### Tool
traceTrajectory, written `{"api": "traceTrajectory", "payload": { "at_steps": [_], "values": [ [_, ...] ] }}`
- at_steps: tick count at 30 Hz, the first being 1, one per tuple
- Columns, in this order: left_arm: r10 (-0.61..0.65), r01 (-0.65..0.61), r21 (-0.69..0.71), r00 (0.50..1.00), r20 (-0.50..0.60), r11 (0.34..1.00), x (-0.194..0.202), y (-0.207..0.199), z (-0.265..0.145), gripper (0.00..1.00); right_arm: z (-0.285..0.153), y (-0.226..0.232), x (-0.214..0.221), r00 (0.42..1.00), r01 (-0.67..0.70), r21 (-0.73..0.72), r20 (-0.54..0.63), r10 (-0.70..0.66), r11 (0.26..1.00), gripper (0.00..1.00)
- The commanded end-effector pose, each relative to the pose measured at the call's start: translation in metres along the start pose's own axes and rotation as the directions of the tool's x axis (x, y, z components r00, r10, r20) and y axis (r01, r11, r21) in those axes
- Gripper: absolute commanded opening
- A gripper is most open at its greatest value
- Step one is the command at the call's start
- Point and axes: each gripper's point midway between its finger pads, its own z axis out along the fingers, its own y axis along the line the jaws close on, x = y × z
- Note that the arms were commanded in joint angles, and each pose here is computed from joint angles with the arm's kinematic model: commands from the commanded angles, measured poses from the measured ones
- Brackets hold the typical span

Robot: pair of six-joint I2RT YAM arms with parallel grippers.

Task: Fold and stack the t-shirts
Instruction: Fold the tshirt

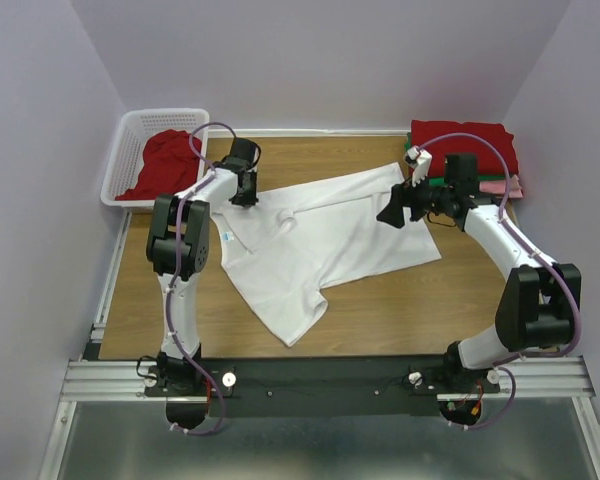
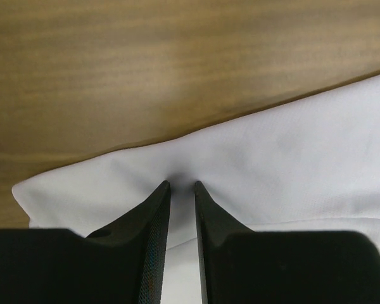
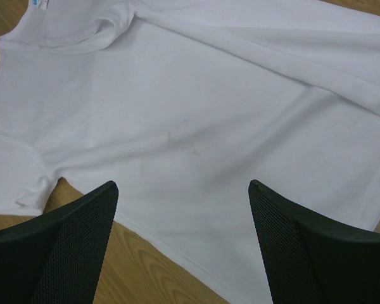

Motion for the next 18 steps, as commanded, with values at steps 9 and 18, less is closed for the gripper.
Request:
{"api": "traceTrajectory", "payload": {
  "at_steps": [9, 18],
  "values": [
    [-0.046, 0.039, -0.053, 0.99, -0.135, 0.998, -0.007, 0.047, 0.045, 0.3, -0.004, 0.009, 0.0, 1.0, -0.002, -0.049, 0.022, 0.003, 0.999, 0.9],
    [-0.035, 0.043, 0.129, 0.998, -0.061, 0.991, -0.043, 0.018, 0.023, 0.38, -0.006, 0.013, 0.004, 1.0, 0.016, -0.072, 0.026, -0.015, 0.997, 0.9]
  ]
}}
